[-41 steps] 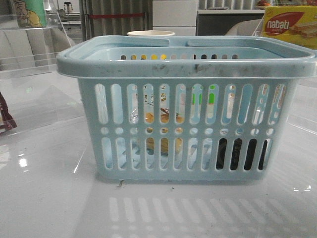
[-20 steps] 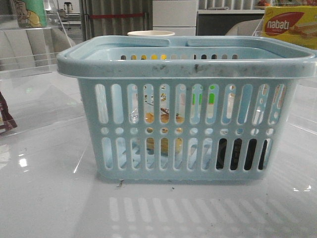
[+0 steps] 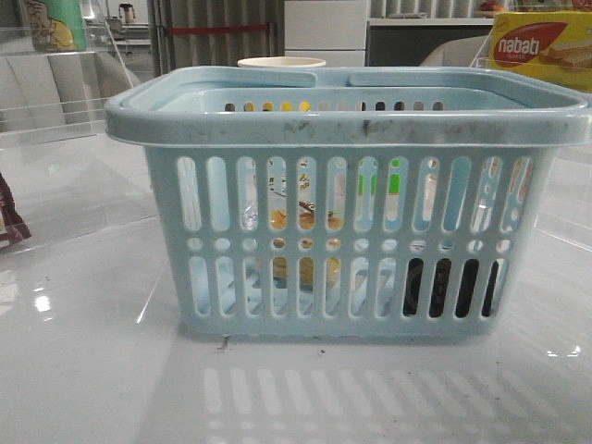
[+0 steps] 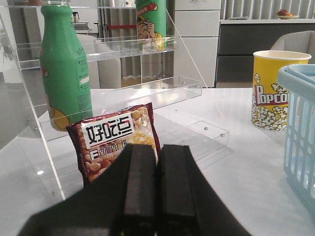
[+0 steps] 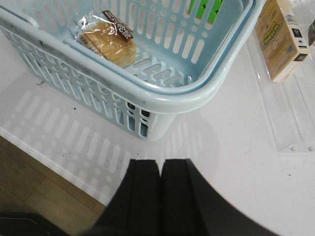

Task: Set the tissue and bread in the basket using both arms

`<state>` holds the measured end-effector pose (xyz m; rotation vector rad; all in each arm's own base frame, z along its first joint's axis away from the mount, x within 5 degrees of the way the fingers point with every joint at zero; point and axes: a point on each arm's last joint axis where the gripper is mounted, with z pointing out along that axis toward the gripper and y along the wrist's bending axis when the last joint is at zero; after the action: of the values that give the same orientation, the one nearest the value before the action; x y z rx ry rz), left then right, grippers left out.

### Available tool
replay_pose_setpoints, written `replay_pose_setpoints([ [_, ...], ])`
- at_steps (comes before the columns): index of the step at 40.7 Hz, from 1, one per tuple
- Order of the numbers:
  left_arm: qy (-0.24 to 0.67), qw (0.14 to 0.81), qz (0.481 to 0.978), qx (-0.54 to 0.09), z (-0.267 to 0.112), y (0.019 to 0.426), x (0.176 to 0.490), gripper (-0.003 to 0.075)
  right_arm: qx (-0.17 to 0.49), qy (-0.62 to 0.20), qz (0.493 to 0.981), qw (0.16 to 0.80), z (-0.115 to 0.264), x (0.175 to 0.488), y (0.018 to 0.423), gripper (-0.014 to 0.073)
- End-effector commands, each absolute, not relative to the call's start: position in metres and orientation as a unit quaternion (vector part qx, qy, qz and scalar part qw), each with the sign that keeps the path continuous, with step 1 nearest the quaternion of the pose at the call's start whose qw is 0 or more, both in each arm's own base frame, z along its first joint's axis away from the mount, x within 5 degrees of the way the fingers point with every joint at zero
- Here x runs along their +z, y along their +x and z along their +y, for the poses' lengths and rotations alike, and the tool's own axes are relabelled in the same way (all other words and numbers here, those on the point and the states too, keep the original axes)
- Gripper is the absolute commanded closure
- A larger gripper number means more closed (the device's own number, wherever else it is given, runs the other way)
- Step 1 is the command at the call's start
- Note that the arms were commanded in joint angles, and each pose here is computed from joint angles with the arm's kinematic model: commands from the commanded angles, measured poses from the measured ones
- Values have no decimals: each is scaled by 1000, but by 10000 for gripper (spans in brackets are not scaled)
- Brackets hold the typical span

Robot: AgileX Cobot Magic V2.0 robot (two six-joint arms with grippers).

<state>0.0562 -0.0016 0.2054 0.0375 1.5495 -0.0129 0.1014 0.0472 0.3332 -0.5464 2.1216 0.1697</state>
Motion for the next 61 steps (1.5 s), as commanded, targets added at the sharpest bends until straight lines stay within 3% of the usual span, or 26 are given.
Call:
replay_pose_setpoints([
  [1,13,750,662,-15,-2,54,214,622,70,-224,838,493,48,346,104,568],
  [61,44,759,649,-17,-5,54,217,622,66,-216,833,505,43,342,99,568],
])
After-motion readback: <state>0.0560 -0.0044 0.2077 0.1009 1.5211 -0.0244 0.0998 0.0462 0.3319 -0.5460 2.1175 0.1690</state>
